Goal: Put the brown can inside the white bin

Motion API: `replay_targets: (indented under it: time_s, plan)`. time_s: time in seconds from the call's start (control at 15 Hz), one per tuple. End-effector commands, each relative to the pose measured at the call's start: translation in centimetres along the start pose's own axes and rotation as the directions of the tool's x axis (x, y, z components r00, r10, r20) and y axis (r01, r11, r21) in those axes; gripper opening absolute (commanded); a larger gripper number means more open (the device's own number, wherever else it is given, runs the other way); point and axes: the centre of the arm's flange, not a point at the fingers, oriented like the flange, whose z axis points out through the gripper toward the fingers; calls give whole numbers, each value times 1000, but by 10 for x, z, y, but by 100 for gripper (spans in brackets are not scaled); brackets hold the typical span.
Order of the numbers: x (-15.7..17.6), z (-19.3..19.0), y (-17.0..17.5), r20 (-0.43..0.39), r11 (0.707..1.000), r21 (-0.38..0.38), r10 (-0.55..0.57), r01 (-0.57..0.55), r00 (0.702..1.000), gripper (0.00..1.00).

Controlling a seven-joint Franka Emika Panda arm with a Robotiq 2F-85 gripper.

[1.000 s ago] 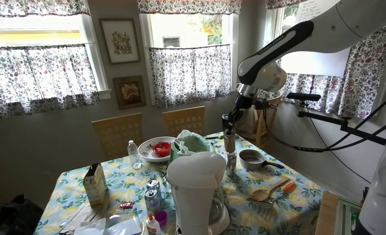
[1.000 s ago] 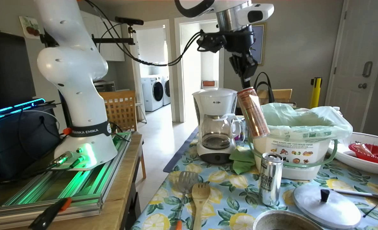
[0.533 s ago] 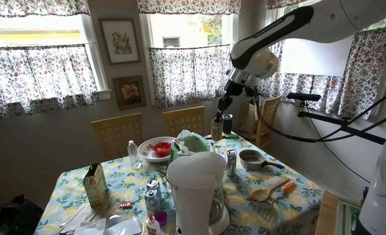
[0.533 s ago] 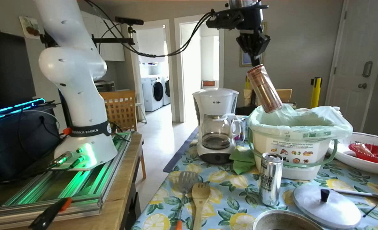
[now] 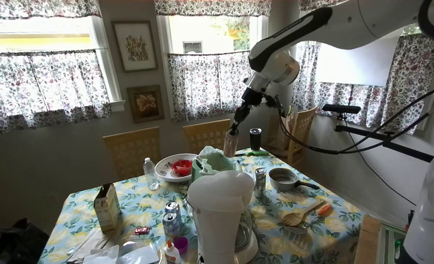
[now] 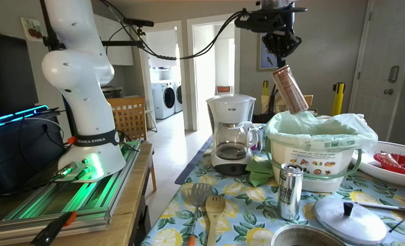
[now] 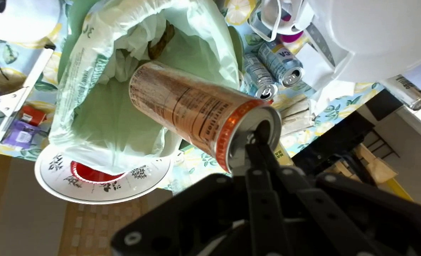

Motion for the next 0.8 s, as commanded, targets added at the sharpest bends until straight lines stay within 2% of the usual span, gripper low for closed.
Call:
replay_targets:
  time_s: [0.0,0.4,0.73]
  plan:
    - [23,23,25,23,997,81,-21,19,1000,0]
    - [27,62,40,91,994,111,-27,16,996,0]
    - [29,91,48,128,986,166,-52,30,990,0]
